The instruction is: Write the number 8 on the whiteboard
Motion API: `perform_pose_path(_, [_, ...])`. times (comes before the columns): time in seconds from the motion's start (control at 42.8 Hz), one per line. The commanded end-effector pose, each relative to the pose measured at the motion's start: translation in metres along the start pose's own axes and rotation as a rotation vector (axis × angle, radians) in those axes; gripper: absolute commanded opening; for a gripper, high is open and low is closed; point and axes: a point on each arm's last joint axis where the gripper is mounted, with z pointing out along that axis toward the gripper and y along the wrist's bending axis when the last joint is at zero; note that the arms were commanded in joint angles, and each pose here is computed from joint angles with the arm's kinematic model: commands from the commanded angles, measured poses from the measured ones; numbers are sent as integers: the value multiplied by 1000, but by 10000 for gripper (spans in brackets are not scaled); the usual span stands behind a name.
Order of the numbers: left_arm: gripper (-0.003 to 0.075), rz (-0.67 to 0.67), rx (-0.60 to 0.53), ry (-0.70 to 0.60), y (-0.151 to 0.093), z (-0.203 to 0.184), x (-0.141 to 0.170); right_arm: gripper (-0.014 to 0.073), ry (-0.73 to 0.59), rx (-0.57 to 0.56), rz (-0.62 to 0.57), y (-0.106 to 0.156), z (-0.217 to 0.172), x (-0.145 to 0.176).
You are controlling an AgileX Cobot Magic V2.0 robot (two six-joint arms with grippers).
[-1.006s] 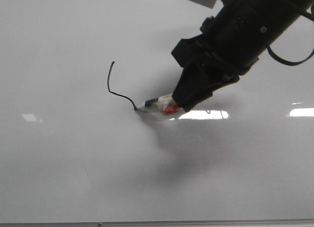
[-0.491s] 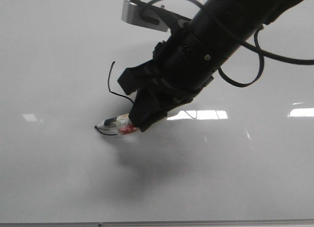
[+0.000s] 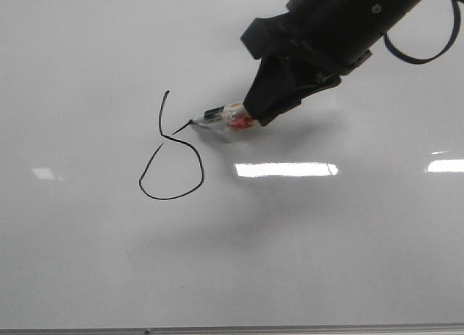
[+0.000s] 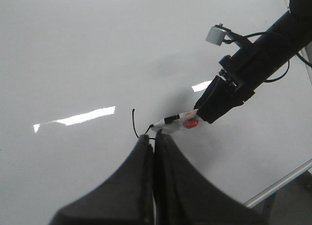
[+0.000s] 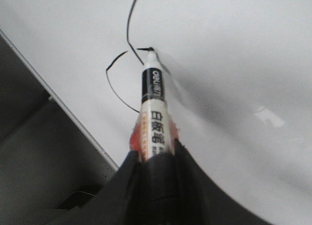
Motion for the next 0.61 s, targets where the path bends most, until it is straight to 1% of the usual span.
perform_pose_path(0.0, [-21,-35,-33,-72,2,-1,-13,-59,-126,50,-6,-3,-26,-22])
perform_pose_path(0.164, [-21,-35,-33,-72,2,-1,-13,-59,-177,47,-34,3,-23,-41])
perform_pose_path(0.304, [-21,-35,-33,-72,2,-1,-13,-59,-154,-16,-80,21,-4,-52])
perform_pose_path(0.398, [-21,-35,-33,-72,2,-1,-13,-59,-130,-62,-118,34,-10,-53])
perform_pose_path(0.491, [-21,-38,-32,-73,2,-1,-13,-59,-126,-61,-217,45,-34,-54])
perform_pose_path(0.585, [-20,-55,-18,-74,1,-1,-14,-59,-98,-52,-383,57,-62,-53])
